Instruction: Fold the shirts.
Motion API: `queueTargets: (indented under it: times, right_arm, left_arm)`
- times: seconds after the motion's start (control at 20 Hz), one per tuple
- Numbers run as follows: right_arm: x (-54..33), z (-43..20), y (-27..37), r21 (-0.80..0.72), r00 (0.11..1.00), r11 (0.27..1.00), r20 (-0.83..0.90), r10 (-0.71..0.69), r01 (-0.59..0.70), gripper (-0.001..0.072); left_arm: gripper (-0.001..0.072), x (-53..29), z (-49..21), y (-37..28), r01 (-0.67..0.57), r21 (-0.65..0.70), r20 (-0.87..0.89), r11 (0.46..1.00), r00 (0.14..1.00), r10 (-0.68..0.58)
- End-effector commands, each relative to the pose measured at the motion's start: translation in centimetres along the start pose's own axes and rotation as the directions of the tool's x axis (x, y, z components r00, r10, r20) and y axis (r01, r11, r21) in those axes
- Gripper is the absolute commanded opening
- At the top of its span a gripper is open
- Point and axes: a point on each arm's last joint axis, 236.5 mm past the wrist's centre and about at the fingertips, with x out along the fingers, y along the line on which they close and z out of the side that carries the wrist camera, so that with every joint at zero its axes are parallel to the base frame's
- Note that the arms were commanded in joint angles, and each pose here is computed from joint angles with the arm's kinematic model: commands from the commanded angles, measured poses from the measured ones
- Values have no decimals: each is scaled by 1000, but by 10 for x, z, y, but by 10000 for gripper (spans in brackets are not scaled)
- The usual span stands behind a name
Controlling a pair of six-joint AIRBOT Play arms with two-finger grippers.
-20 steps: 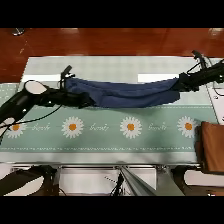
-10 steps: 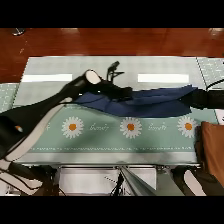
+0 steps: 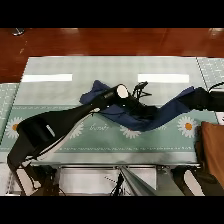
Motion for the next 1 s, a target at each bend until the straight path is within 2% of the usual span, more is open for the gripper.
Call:
queueTargets:
  times: [0.0, 0.25, 0.4, 0.5, 0.6, 0.8, 0.95]
  right_arm:
    - [0, -2, 3, 1, 1000, 1000, -6, 12, -12, 20]
    - [4, 6, 40, -8, 986, 986, 0, 168, -168, 20]
    - [36, 0, 80, -82, 968, 966, -90, 236, -244, 20]
    - [65, 2, 110, -123, 951, 949, -141, 274, -291, 20]
    - [102, 5, 141, -155, 932, 930, -202, 302, -334, 20]
    - [188, 12, 186, -187, 897, 903, -306, 320, -386, 20]
    - [254, 17, 198, -188, 891, 902, -324, 318, -390, 20]
  left_arm:
    - [24, -64, 39, 2, 38, 15, 48, 999, 998, -39]
    - [24, -230, 83, 57, 33, -73, 202, 997, 979, -17]
    - [24, -333, 76, 86, -161, -66, 323, 985, 930, 174]
    - [24, -402, 58, 95, -295, -89, 415, 951, 857, 304]
    - [24, -458, 32, 87, -369, -121, 521, 922, 766, 375]
    - [24, -496, -36, 38, -450, -95, 708, 888, 596, 378]
    - [25, -465, -89, 27, -444, -78, 743, 893, 571, 349]
